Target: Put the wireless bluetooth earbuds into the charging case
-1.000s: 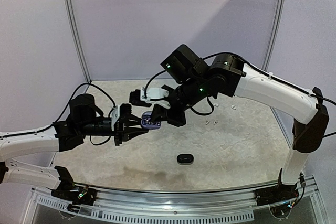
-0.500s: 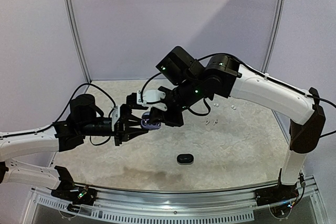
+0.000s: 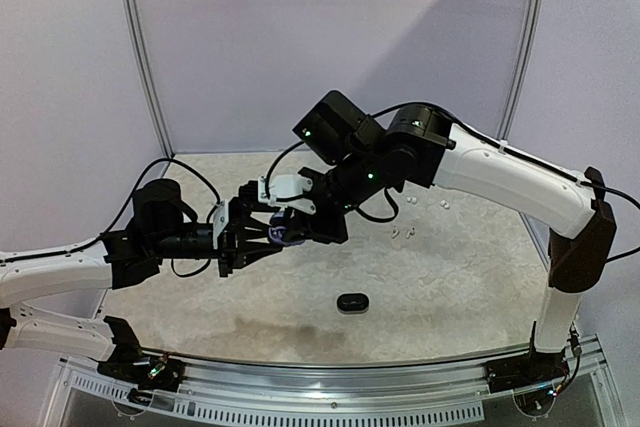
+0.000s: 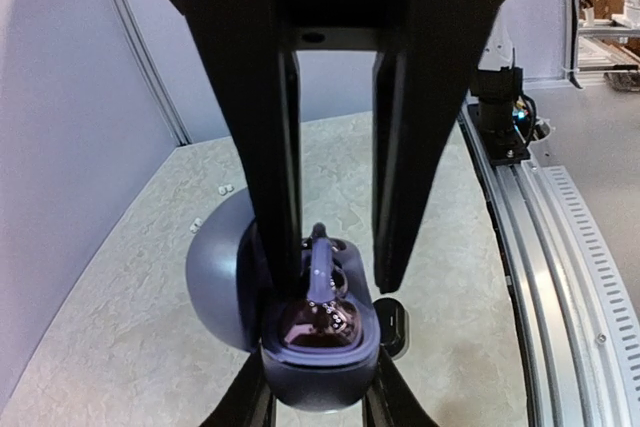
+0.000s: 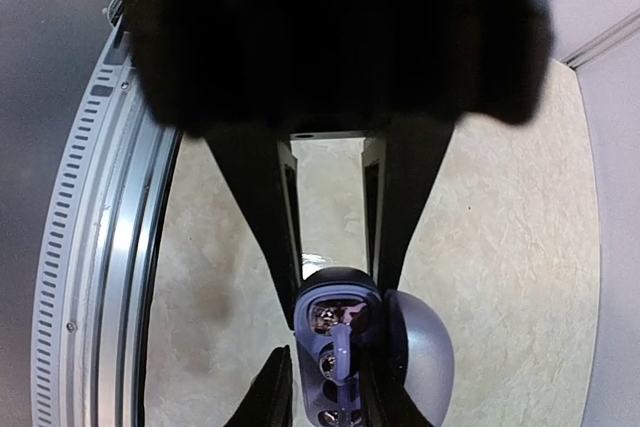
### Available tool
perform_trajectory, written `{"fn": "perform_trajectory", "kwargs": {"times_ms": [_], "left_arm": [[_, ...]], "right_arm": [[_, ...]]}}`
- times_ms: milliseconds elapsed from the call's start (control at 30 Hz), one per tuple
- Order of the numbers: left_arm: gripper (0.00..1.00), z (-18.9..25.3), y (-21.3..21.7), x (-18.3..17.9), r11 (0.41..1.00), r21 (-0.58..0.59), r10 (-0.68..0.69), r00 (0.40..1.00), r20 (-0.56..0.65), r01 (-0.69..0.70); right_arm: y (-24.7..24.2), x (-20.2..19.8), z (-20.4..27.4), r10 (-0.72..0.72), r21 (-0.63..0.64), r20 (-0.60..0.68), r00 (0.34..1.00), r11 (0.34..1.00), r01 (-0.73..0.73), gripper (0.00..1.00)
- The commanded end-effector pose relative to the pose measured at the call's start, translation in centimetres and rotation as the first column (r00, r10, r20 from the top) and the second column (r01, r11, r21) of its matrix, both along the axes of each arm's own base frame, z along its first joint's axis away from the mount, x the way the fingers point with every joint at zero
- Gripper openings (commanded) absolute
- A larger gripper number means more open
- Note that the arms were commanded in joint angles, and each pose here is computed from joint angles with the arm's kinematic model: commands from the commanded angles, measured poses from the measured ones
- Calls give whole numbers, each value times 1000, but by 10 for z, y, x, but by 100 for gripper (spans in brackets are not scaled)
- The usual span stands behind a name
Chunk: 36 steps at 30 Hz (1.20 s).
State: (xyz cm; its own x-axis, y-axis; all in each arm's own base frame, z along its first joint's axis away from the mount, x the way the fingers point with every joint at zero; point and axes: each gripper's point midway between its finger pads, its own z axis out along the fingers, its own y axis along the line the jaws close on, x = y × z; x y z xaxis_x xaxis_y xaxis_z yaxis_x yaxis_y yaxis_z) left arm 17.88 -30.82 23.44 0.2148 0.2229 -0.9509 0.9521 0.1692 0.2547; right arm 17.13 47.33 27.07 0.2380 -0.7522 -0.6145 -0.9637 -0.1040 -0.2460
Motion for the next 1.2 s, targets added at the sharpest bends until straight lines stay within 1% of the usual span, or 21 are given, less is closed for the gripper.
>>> {"fn": "perform_trajectory", "kwargs": {"times_ms": [0, 233, 400, 533, 800, 900, 1167], "left_arm": [[0, 12, -4, -9, 999, -34, -40, 999, 32, 41], [0, 11, -3, -9, 999, -40, -25, 1000, -3, 25], [0, 10, -2, -9, 999, -48, -17, 999, -40, 15], [0, 10, -1, -9, 999, -49, -16, 999, -46, 14], [0, 9, -1, -8, 999, -48, -13, 999, -42, 11], [0, 9, -1, -8, 999, -48, -10, 999, -43, 8], [0, 10, -2, -8, 999, -48, -14, 999, -39, 12]], "right_arm": [[3, 4, 7, -22, 13, 24, 999, 1000, 22, 26], [0, 1, 35, -32, 95, 32, 999, 995, 29, 31], [-3, 0, 53, -39, 144, 44, 998, 989, 32, 32], [-8, -2, 63, -42, 174, 57, 998, 984, 31, 32], [-3, -17, 57, 38, 178, 6, 999, 983, -39, 20], [-1, -20, 52, 61, 177, -3, 998, 982, -60, 19], [5, -10, 35, 44, 141, 26, 999, 989, -47, 14]]}}
